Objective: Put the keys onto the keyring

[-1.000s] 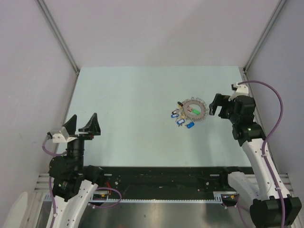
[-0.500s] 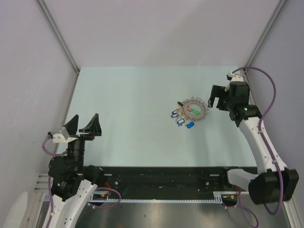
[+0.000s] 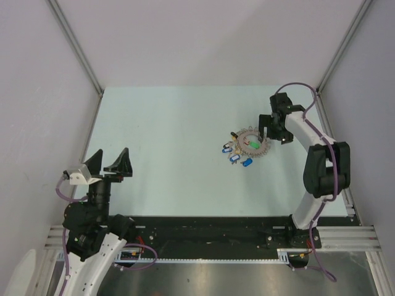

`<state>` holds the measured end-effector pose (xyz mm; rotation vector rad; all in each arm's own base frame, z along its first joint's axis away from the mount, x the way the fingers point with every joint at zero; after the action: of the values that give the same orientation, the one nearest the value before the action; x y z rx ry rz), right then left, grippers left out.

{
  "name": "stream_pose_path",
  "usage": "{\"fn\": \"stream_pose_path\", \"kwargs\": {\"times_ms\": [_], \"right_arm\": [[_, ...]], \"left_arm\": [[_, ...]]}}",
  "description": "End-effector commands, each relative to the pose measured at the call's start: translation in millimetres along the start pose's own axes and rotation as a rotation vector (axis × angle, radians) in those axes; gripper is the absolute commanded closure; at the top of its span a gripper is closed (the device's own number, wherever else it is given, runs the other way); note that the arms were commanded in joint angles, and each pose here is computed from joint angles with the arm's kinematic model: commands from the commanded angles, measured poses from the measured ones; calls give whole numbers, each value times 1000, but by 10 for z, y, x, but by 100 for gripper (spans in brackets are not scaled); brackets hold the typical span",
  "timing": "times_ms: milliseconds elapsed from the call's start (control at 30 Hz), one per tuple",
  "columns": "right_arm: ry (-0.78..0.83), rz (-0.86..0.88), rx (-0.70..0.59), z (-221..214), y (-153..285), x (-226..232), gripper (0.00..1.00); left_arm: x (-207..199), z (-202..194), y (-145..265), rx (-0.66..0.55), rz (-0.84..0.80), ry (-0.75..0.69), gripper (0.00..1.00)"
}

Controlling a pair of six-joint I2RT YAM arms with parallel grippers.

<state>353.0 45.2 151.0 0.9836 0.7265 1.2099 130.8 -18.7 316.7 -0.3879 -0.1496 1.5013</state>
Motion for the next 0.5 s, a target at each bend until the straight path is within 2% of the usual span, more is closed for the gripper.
{"fn": "stream_pose_path", "kwargs": {"times_ms": [0, 67, 267, 467], "right_arm": [[-27, -5, 15, 204, -143, 113, 12], [-28, -16, 55, 201, -309, 134, 18], [-50, -17, 102, 253, -579, 158, 26], [-71, -27, 122, 248, -731, 69, 36]], "left_arm": [[-5, -16, -26, 29, 0, -22, 0], [-11, -29, -40, 35, -1, -27, 0], [-44, -81, -73, 60, -21, -40, 0], [-53, -87, -73, 63, -31, -44, 0]]}}
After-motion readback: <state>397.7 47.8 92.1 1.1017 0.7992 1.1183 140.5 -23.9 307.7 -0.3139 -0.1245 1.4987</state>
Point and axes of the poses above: each gripper's point midway between its finger pads, its own y axis back along the fingers, its own x axis along the line the jaws close on, z = x × y, the point moved 6 cm from there along y, back along the fingers, and after that the axes turned 8 degrees about -y, right-handed, at the moved point
